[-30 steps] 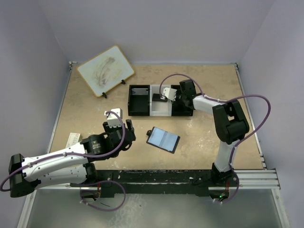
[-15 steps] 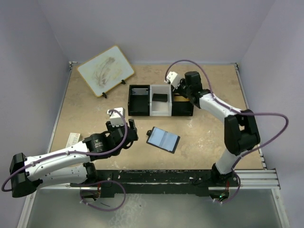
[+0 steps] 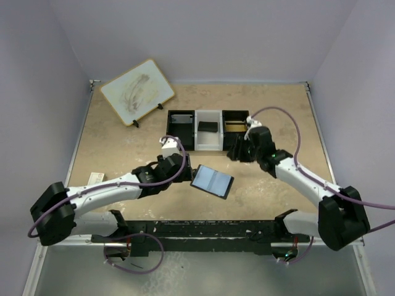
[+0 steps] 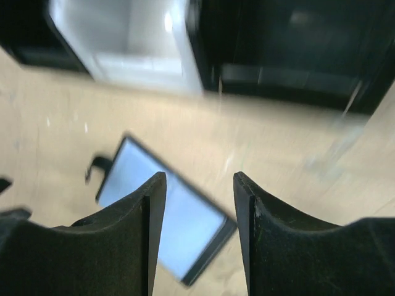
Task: Take the credit cards out of the card holder
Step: Remove the credit card from the card holder.
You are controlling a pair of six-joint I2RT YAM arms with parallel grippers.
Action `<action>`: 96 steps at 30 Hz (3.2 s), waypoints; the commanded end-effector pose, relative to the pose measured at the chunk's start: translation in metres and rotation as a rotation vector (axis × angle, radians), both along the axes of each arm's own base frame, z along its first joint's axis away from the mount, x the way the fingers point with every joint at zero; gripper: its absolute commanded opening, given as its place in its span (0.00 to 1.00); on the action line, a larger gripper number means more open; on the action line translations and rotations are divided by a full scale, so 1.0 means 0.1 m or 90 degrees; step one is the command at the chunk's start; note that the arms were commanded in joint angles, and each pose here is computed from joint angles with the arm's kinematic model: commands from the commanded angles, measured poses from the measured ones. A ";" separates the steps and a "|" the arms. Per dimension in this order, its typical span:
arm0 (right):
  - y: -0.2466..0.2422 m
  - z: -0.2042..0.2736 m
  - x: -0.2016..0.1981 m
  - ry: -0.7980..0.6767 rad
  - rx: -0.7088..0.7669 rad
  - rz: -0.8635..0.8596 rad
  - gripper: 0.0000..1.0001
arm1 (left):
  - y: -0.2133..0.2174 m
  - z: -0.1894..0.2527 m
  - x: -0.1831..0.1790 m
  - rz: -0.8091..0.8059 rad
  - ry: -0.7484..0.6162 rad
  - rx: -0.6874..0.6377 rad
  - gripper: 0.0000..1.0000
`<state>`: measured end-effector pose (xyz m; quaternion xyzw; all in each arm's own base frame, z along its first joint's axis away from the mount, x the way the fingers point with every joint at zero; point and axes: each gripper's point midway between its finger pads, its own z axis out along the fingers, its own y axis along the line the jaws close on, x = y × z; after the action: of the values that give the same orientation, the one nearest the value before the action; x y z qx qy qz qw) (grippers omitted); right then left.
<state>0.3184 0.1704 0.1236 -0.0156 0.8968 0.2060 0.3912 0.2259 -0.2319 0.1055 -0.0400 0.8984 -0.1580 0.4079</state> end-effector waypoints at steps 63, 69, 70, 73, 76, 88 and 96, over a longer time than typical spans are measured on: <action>0.19 -0.89 -1.14 0.248 0.143 -0.120 0.50 | -0.79 -0.88 -0.18 -0.158 0.117 0.087 0.21; 0.29 -0.78 -1.00 0.225 0.156 -0.103 0.33 | -0.80 -0.92 -0.24 -0.169 0.122 0.096 0.17; 0.30 -0.74 -0.98 0.216 0.159 -0.099 0.29 | -0.80 -0.93 -0.25 -0.167 0.123 0.098 0.17; 0.32 -0.62 -0.94 0.195 0.163 -0.085 0.27 | -0.80 -0.94 -0.26 -0.166 0.122 0.094 0.16; 0.39 -0.53 -0.93 0.182 0.180 -0.058 0.21 | -0.82 -0.93 -0.26 -0.167 0.121 0.092 0.15; 0.50 -0.44 -0.90 0.183 0.191 -0.022 0.17 | -0.81 -0.93 -0.27 -0.167 0.121 0.097 0.13; 0.40 -0.42 -0.83 0.184 0.131 -0.047 0.33 | -0.82 -0.92 -0.28 -0.170 0.121 0.098 0.13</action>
<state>0.2233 0.2117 0.0665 0.0969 0.9160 0.3025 0.2449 0.2155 -0.3080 0.0201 0.0805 0.9315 -0.1283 0.3307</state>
